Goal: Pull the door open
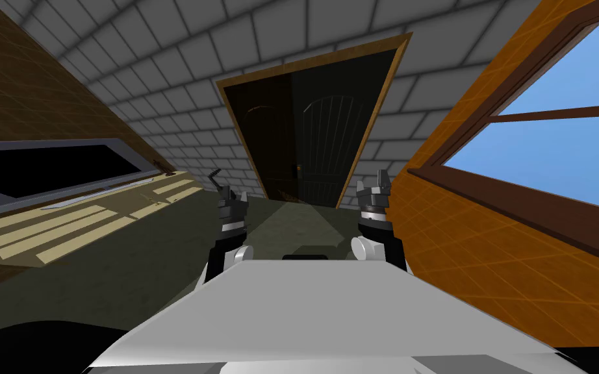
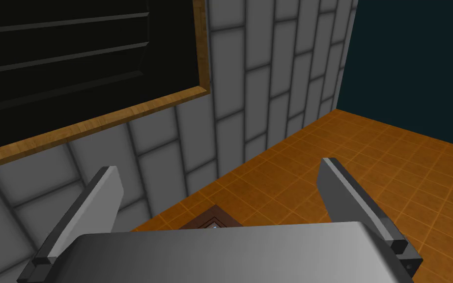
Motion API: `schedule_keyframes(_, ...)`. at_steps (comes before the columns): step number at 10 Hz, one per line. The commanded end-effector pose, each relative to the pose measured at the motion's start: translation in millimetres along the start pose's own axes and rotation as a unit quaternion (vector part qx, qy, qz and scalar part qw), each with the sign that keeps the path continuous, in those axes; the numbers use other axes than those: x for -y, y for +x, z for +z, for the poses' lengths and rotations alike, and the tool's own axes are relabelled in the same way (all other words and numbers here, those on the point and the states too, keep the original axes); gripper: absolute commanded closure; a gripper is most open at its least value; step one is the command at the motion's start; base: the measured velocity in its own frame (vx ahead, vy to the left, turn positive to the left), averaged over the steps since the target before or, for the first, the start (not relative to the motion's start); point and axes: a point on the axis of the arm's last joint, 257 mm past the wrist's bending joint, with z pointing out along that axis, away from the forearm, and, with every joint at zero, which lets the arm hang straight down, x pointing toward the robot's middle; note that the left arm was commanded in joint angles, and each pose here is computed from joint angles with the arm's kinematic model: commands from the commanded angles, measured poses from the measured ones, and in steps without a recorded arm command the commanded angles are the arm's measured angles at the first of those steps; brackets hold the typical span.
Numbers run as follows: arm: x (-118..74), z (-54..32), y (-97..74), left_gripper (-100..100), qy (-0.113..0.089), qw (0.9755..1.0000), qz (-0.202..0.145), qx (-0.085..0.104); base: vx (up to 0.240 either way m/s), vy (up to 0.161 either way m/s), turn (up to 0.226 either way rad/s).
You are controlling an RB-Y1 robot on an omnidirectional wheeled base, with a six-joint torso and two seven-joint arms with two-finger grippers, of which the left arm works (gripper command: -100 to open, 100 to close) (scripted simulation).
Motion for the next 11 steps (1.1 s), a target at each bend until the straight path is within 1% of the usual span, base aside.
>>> schedule_keyframes(1,-12.9,0.0,1.0,-100,-0.011,0.9999,0.001,-0.004,0.095,0.035,-0.062)
schedule_keyframes(3,-29.4,-0.2,2.0,-100,-0.026,0.9996,0.002,-0.009,0.182,0.0,-0.054)
schedule_keyframes(6,-60.9,-1.2,3.3,-100,-0.054,0.9984,0.003,-0.016,0.198,0.026,-0.064)
schedule_keyframes(7,-66.2,-1.5,3.5,-100,-0.058,0.9982,0.004,-0.017,0.145,0.03,-0.041)
schedule_keyframes(9,-88.3,-2.8,4.2,-100,-0.078,0.9967,0.005,-0.021,0.145,0.022,-0.063)
schedule_keyframes(11,-100.2,-3.7,4.5,-100,-0.088,0.9958,0.006,-0.023,0.135,0.01,-0.045)
